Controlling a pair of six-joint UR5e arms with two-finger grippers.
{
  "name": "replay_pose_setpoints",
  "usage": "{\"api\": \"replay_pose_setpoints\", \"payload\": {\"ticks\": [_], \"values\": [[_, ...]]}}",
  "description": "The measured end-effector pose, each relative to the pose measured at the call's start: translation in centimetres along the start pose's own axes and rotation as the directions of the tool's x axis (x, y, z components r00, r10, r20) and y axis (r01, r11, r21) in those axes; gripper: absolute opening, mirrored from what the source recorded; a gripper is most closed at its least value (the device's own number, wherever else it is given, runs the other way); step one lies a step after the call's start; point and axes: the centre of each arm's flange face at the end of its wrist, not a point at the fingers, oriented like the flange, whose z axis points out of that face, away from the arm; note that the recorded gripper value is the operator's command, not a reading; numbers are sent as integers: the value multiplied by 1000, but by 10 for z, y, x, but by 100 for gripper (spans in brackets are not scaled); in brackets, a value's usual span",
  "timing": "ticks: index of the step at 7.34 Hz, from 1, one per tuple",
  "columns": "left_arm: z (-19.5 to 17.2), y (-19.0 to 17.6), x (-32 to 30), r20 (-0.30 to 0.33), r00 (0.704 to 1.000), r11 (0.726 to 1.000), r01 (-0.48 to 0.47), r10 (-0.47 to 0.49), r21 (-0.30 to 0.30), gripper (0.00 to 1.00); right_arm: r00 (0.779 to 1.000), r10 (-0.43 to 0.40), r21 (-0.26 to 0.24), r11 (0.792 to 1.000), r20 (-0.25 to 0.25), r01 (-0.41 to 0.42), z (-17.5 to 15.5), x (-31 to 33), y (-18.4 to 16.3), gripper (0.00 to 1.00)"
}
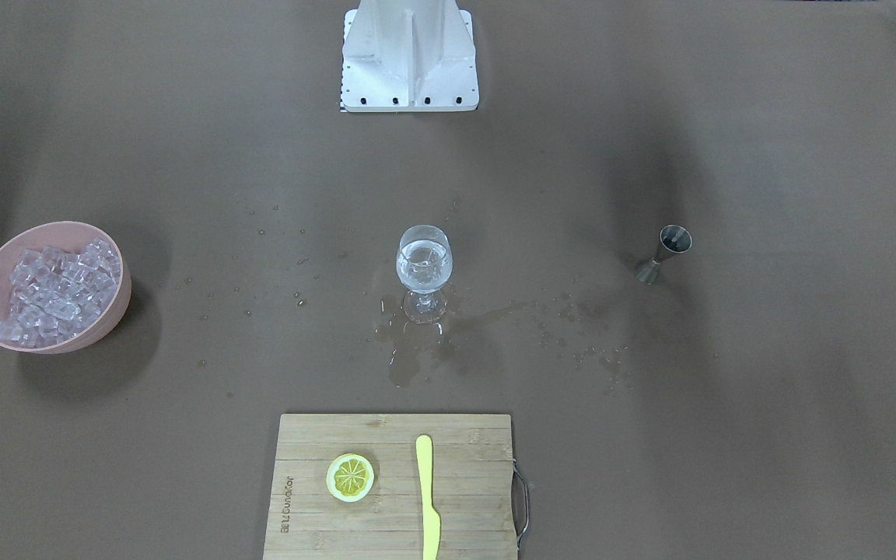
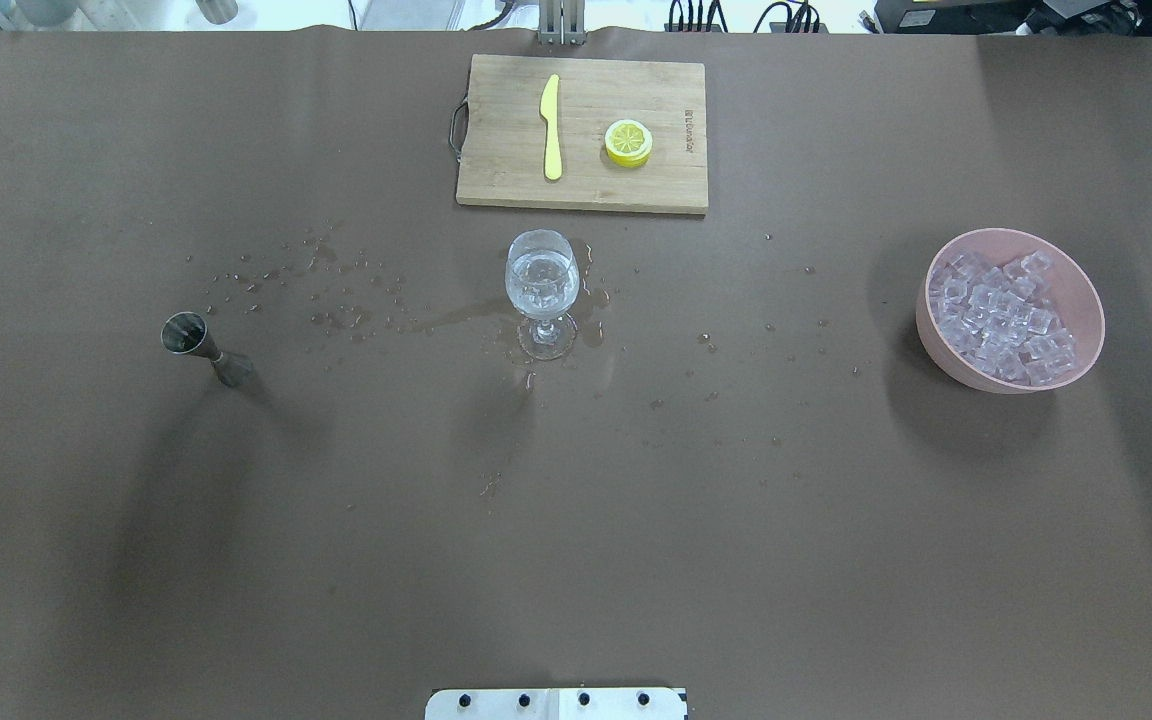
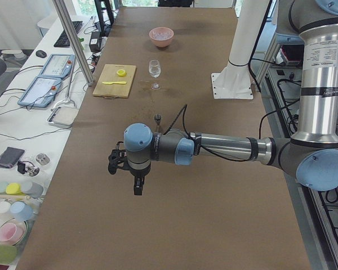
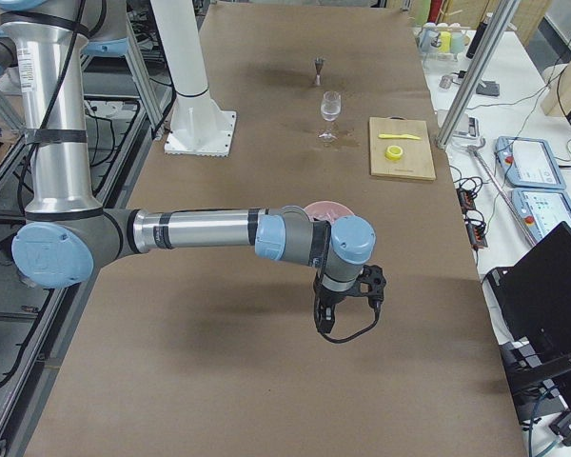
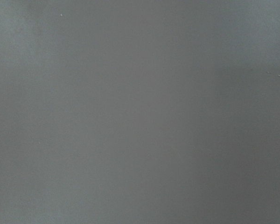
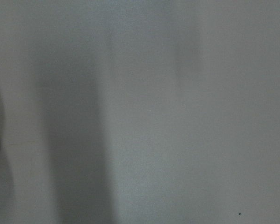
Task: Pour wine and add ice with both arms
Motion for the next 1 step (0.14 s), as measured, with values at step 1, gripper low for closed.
{"api": "replay_pose_setpoints", "payload": {"ticks": [1], "values": [[0, 0, 0, 0, 1000, 1000, 0, 0, 1, 98, 1000, 0, 3, 1000, 0, 0, -1, 0, 0, 100]]}}
